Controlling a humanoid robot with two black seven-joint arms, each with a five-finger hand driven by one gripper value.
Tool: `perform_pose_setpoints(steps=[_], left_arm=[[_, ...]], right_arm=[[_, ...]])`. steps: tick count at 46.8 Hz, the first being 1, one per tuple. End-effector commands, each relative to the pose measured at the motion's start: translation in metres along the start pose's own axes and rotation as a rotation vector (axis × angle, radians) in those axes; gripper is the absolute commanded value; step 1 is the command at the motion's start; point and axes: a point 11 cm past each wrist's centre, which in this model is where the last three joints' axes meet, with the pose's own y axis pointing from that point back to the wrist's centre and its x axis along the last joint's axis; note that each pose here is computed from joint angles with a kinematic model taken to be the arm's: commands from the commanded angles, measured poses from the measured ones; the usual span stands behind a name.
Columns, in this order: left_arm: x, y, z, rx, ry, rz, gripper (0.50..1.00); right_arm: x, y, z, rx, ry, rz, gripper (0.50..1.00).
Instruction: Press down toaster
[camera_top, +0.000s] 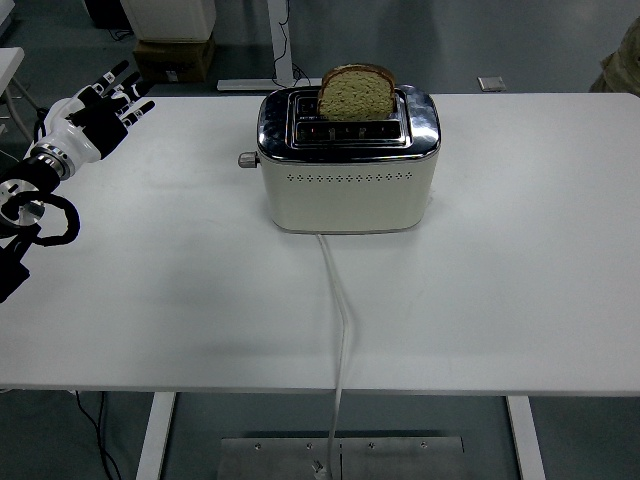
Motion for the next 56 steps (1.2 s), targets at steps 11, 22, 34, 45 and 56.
perform_pose_setpoints(steps=[11, 22, 34, 45, 56], left_arm=[[-0.0027, -0.0014, -0.0014, -0.009, 0.005, -0.005, 1.0], [-0.0012, -0.0006, -0.0026, -0.01, 0.008, -0.002, 1.0], [-0.0018, -0.0009, -0.0031, -0.009, 0.01, -0.003, 1.0], [-0.0013, -0.0006, -0.0035, -0.009, 0.011, -0.002, 1.0], [-0.0013, -0.0006, -0.0035, -0.009, 0.011, -0.002, 1.0]], right_arm=[[0.0003, 0.0001, 0.0007, -0.002, 0.0, 0.001, 1.0], [0.0003, 0.0001, 0.0005, 0.0, 0.0, 0.001, 1.0], [0.0002, 0.0001, 0.0006, -0.001, 0.001, 0.0, 1.0], [0.0002, 0.0001, 0.0006, -0.001, 0.001, 0.0, 0.998], [0.0003, 0.0002, 0.0017, -0.004, 0.001, 0.001, 1.0]])
